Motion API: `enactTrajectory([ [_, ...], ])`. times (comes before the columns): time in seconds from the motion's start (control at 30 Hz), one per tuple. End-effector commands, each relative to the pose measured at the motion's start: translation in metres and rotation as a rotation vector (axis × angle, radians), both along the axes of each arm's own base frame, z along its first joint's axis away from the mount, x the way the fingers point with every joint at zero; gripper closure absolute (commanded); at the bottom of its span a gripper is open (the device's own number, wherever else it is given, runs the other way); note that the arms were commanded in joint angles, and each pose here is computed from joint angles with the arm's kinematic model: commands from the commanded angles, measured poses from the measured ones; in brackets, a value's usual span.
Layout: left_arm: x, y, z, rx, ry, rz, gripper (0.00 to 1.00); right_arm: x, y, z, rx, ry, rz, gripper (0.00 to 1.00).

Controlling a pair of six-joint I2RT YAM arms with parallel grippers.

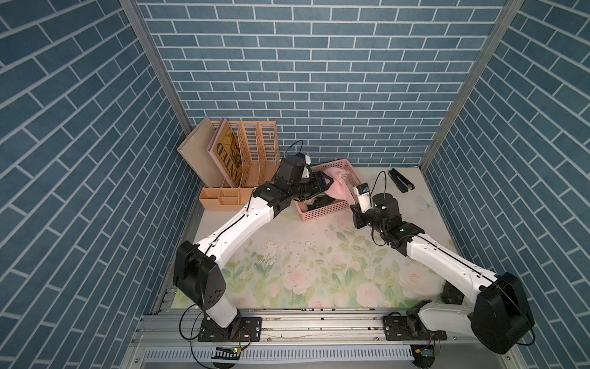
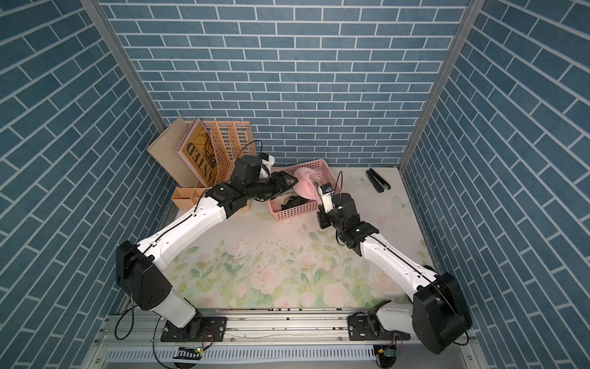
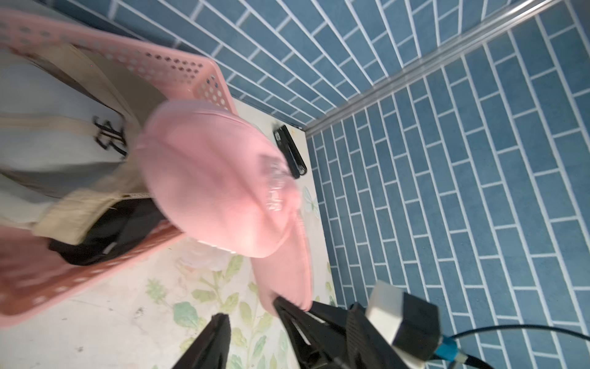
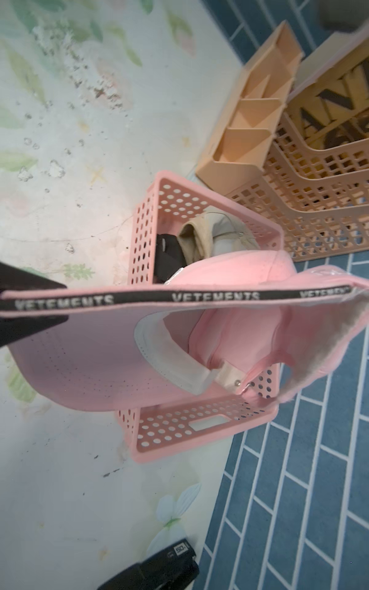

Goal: Turn the baseball cap inside out
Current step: Turn over the baseball cap, then place the baseball cap at the center of the board.

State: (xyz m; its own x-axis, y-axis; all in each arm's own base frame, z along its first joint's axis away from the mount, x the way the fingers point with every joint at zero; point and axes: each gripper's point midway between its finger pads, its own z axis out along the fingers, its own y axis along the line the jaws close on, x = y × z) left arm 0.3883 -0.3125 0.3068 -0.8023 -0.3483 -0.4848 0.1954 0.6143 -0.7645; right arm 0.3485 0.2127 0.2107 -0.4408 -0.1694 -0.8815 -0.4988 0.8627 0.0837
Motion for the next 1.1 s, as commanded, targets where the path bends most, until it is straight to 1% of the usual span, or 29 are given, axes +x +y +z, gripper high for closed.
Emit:
enactTrajectory([
  [0.0, 0.0, 0.02, -0.021, 0.105, -0.002, -0.017, 0.37, 0.005, 0.004, 0.044, 0.255, 0.016, -0.001, 1.0],
  [0.03, 0.002, 0.024, -0.02, 0.143, -0.025, -0.015, 0.37, 0.008, 0.001, 0.049, 0.316, 0.019, -0.013, 1.0],
  [0.1, 0.006, 0.037, -0.022, 0.258, -0.071, 0.006, 0.37, 0.013, -0.008, 0.062, 0.458, 0.001, -0.052, 1.0],
  [0.17, 0.011, 0.054, -0.027, 0.384, -0.109, 0.04, 0.37, 0.012, -0.021, 0.086, 0.642, -0.06, -0.088, 1.0],
  [0.27, 0.015, 0.074, -0.037, 0.52, -0.132, 0.083, 0.37, 0.007, -0.047, 0.113, 0.885, -0.156, -0.167, 1.0],
  [0.33, 0.015, 0.079, -0.045, 0.549, -0.129, 0.09, 0.36, 0.003, -0.063, 0.126, 1.007, -0.195, -0.226, 1.0],
  [0.37, 0.015, 0.079, -0.05, 0.552, -0.123, 0.086, 0.36, 0.003, -0.075, 0.128, 1.081, -0.206, -0.285, 1.0],
  [0.47, 0.013, 0.076, -0.059, 0.54, -0.11, 0.074, 0.37, 0.003, -0.106, 0.118, 1.265, -0.2, -0.436, 1.0],
  [0.53, 0.013, 0.077, -0.061, 0.543, -0.109, 0.077, 0.36, 0.002, -0.125, 0.11, 1.357, -0.198, -0.523, 1.0],
  [0.57, 0.013, 0.077, -0.062, 0.543, -0.109, 0.078, 0.36, 0.001, -0.133, 0.109, 1.401, -0.213, -0.543, 1.0],
  [0.63, 0.013, 0.077, -0.062, 0.545, -0.112, 0.074, 0.37, 0.001, -0.145, 0.107, 1.482, -0.217, -0.569, 1.0],
  [0.7, 0.012, 0.077, -0.063, 0.547, -0.113, 0.072, 0.36, 0.002, -0.152, 0.104, 1.517, -0.23, -0.579, 1.0],
  [0.73, 0.013, 0.077, -0.064, 0.547, -0.113, 0.072, 0.36, 0.006, -0.154, 0.101, 1.534, -0.215, -0.572, 1.0],
  [0.8, 0.012, 0.076, -0.066, 0.545, -0.111, 0.067, 0.37, 0.014, -0.152, 0.101, 1.598, -0.185, -0.492, 1.0],
  [0.83, 0.012, 0.076, -0.067, 0.546, -0.11, 0.067, 0.37, 0.017, -0.143, 0.108, 1.633, -0.173, -0.404, 1.0],
  [0.87, 0.012, 0.076, -0.066, 0.546, -0.111, 0.067, 0.37, 0.023, -0.133, 0.108, 1.658, -0.124, -0.33, 1.0],
  [0.93, 0.012, 0.076, -0.067, 0.548, -0.111, 0.065, 0.37, 0.035, -0.123, 0.094, 1.69, -0.028, -0.313, 1.0],
  [1.0, 0.012, 0.077, -0.067, 0.546, -0.112, 0.066, 0.37, 0.038, -0.124, 0.078, 1.672, -0.005, -0.359, 1.0],
  [1.07, 0.011, 0.079, -0.067, 0.55, -0.113, 0.072, 0.37, 0.038, -0.126, 0.069, 1.618, -0.006, -0.387, 1.0],
])
